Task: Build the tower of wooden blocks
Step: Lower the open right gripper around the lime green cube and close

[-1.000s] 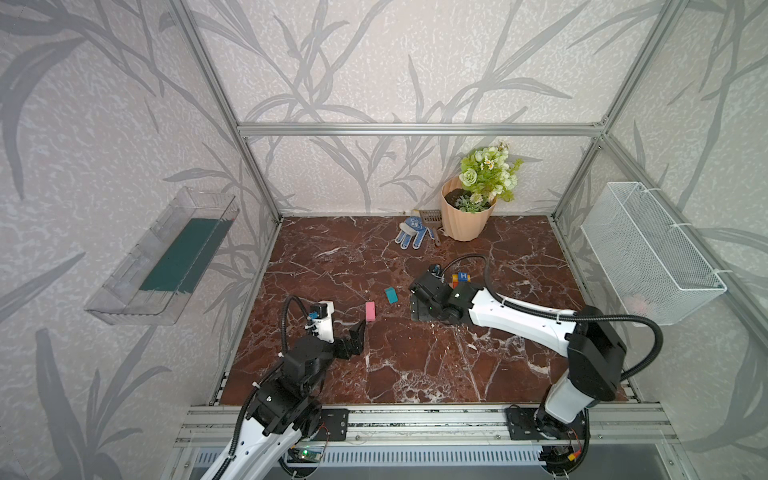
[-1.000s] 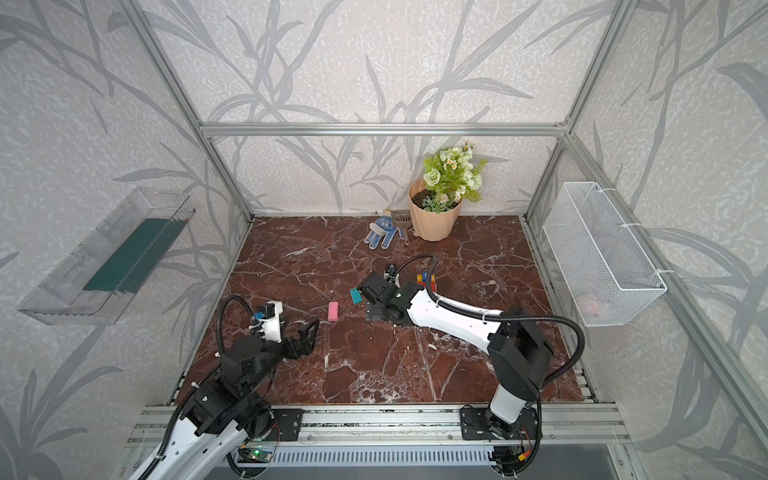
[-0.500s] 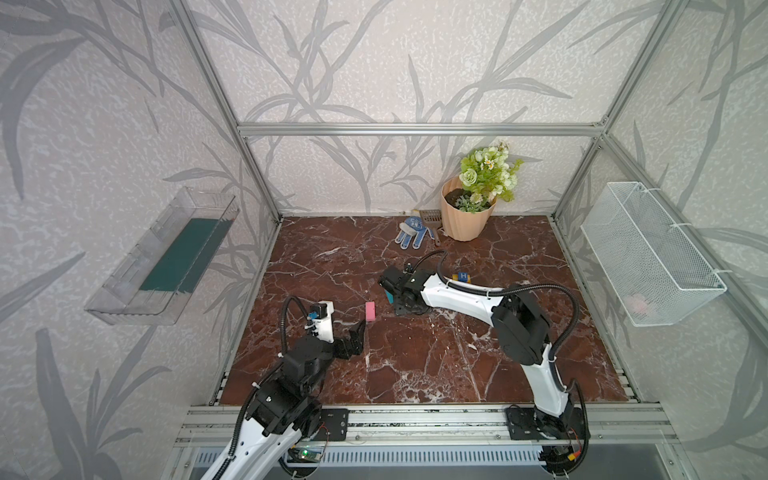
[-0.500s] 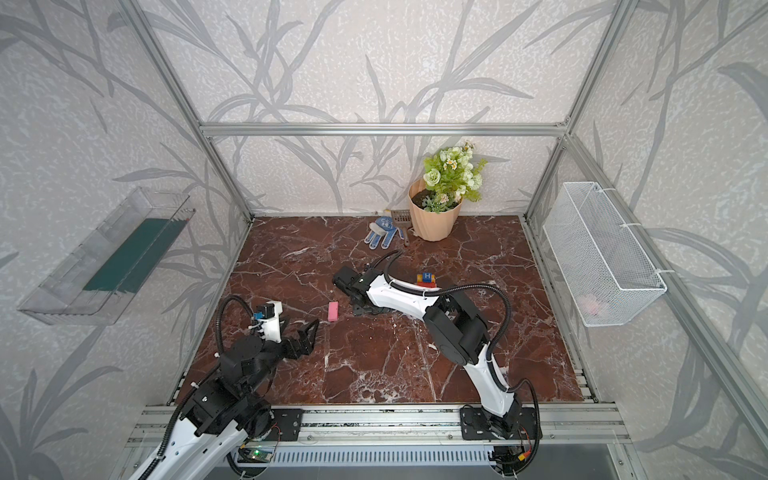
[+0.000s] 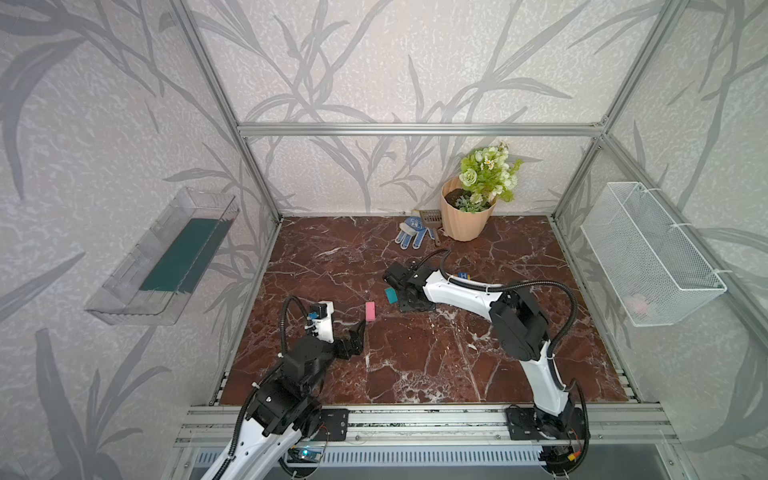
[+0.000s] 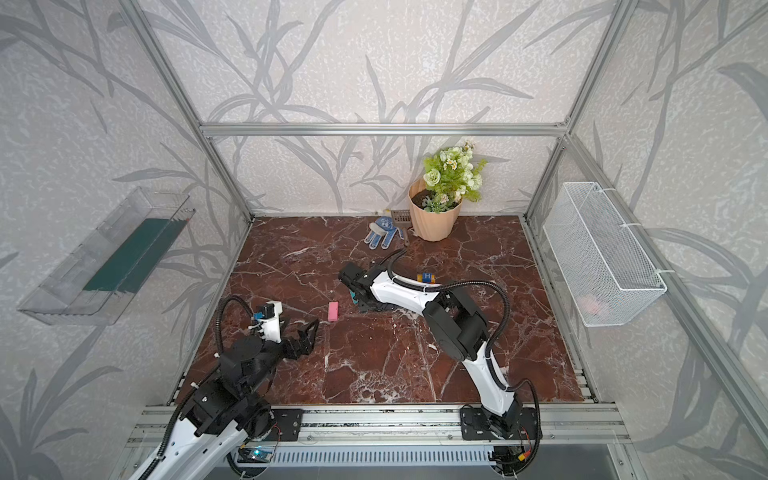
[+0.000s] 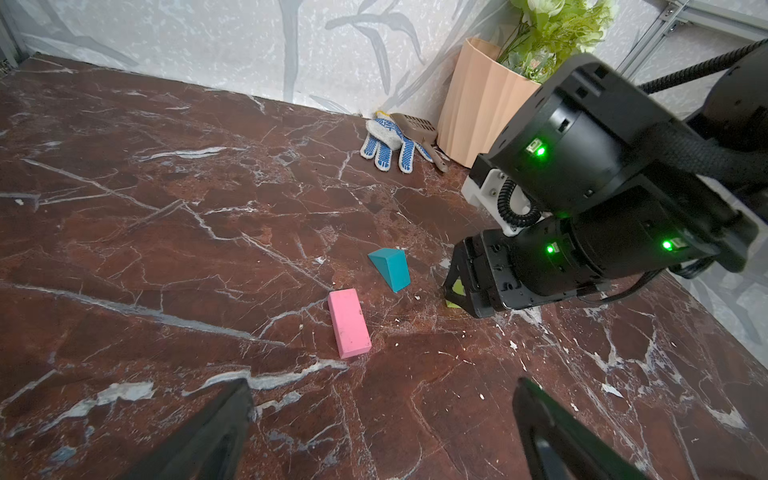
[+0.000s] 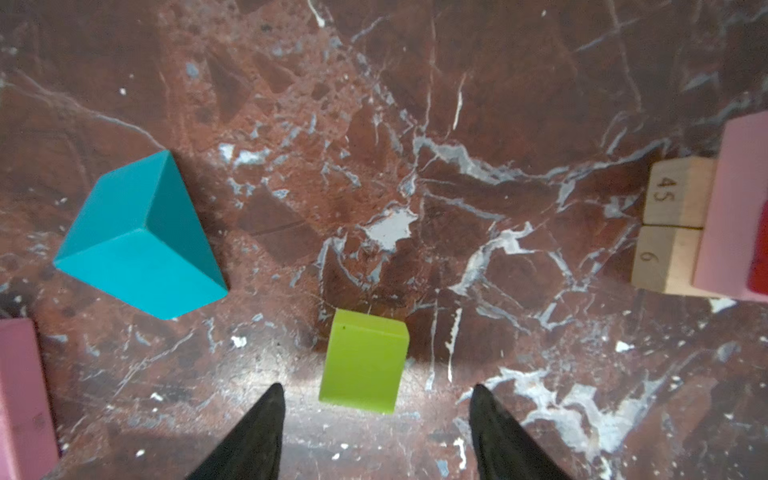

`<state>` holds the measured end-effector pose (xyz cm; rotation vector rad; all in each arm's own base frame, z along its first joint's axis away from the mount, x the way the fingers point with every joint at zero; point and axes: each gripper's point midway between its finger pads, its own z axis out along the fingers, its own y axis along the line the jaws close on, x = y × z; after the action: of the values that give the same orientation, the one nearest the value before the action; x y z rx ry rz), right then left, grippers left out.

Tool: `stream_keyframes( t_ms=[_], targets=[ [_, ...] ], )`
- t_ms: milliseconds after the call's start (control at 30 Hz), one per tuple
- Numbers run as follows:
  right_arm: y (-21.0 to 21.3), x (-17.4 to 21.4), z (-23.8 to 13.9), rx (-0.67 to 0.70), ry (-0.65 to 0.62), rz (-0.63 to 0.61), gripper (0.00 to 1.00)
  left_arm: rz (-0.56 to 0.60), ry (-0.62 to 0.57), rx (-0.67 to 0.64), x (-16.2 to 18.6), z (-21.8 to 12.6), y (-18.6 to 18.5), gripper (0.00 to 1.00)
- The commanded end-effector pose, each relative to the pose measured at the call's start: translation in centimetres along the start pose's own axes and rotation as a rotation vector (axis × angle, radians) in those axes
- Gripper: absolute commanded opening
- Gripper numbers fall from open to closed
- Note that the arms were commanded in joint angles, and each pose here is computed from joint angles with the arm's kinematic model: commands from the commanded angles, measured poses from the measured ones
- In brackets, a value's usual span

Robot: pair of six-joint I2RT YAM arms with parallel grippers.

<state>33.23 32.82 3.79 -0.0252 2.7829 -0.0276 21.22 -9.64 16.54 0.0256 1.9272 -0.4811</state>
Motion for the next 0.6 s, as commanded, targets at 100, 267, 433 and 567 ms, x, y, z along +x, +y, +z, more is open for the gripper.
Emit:
stream_keyframes(
  t_ms=[100,267,433,567],
  targets=[
    [0.1,0.5,1.8,-0.007,0.041,-0.011,0.65,-0.006,-0.014,-0.008,-0.4,-0.3,0.1,0.99],
    [0.0,0.6,2.6,-0.009,0.077,-0.004,0.59,-0.007,-0.015,-0.011,-0.4,-0.3,0.1,0.99],
    [-0.4,0.7,2.7,0.003,0.075,0.0,0.53,-0.004,-0.013,-0.009,-0.4,-0.2,0.1,0.99],
    [-0.4,1.2,2.8,0.004,0.089,-0.001,0.48,-0.006,-0.014,-0.01,-0.4,-0.2,0.1,0.99]
  ],
)
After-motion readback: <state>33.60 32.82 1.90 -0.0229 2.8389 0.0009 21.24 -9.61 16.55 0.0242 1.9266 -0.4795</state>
